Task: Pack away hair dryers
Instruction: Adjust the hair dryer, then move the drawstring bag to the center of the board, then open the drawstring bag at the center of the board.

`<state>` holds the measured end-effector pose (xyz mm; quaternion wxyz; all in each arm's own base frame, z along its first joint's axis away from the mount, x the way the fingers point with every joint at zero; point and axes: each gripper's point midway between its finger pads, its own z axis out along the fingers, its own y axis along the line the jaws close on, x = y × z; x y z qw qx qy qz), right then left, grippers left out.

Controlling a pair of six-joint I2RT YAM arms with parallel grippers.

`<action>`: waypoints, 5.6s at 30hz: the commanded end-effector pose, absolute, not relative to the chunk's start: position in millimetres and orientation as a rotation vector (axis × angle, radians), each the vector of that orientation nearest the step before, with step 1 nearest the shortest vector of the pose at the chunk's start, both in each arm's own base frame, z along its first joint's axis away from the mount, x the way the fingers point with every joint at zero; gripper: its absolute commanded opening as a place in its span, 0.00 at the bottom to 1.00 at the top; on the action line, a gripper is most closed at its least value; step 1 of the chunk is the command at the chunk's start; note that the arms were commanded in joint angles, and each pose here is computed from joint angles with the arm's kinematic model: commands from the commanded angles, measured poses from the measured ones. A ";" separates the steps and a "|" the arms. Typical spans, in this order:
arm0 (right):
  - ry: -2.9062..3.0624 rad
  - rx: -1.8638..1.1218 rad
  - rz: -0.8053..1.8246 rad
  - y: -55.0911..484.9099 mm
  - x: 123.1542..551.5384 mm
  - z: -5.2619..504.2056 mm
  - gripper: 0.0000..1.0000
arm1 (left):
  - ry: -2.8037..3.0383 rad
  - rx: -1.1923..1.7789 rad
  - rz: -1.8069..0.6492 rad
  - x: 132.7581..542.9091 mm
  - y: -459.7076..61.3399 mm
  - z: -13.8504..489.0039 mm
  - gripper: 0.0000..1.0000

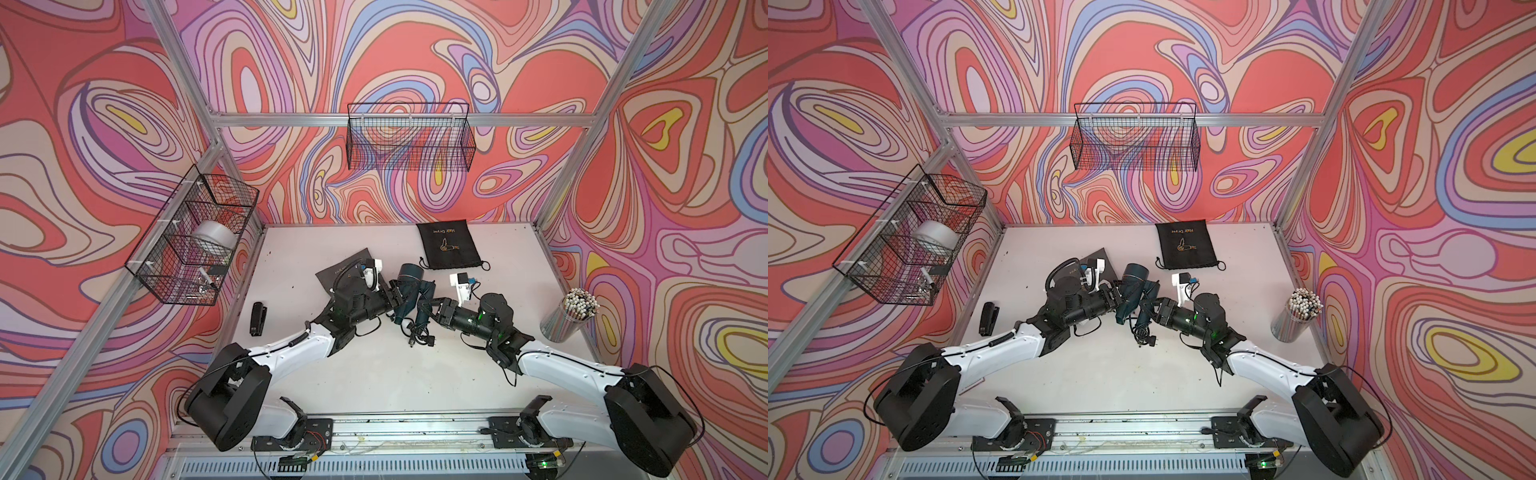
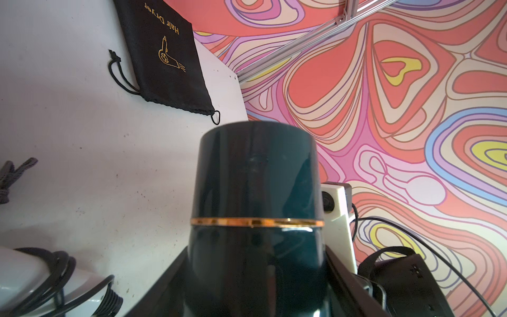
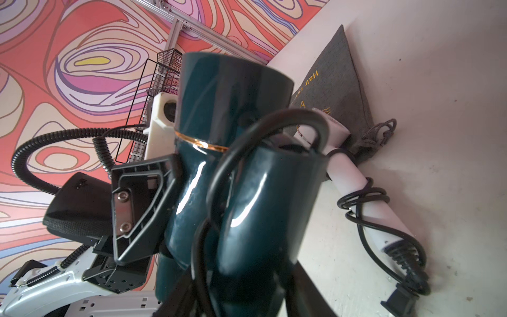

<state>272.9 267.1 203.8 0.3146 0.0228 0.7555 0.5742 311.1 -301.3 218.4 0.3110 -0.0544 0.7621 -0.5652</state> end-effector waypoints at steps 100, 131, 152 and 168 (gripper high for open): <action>2.396 0.702 0.710 58.2 270.8 148.4 0.09 | 2.841 0.787 -0.713 384.8 -406.8 3.7 0.42; 2.435 0.720 0.856 74.4 226.6 106.4 0.06 | 2.446 1.190 -0.182 372.2 -393.3 61.5 0.70; 2.453 0.743 0.858 74.7 224.1 96.6 0.06 | 2.467 1.292 -0.242 353.2 -399.8 33.0 0.64; 2.471 0.734 0.843 73.9 223.0 93.6 0.05 | 2.412 1.285 -0.336 343.6 -403.5 65.5 0.64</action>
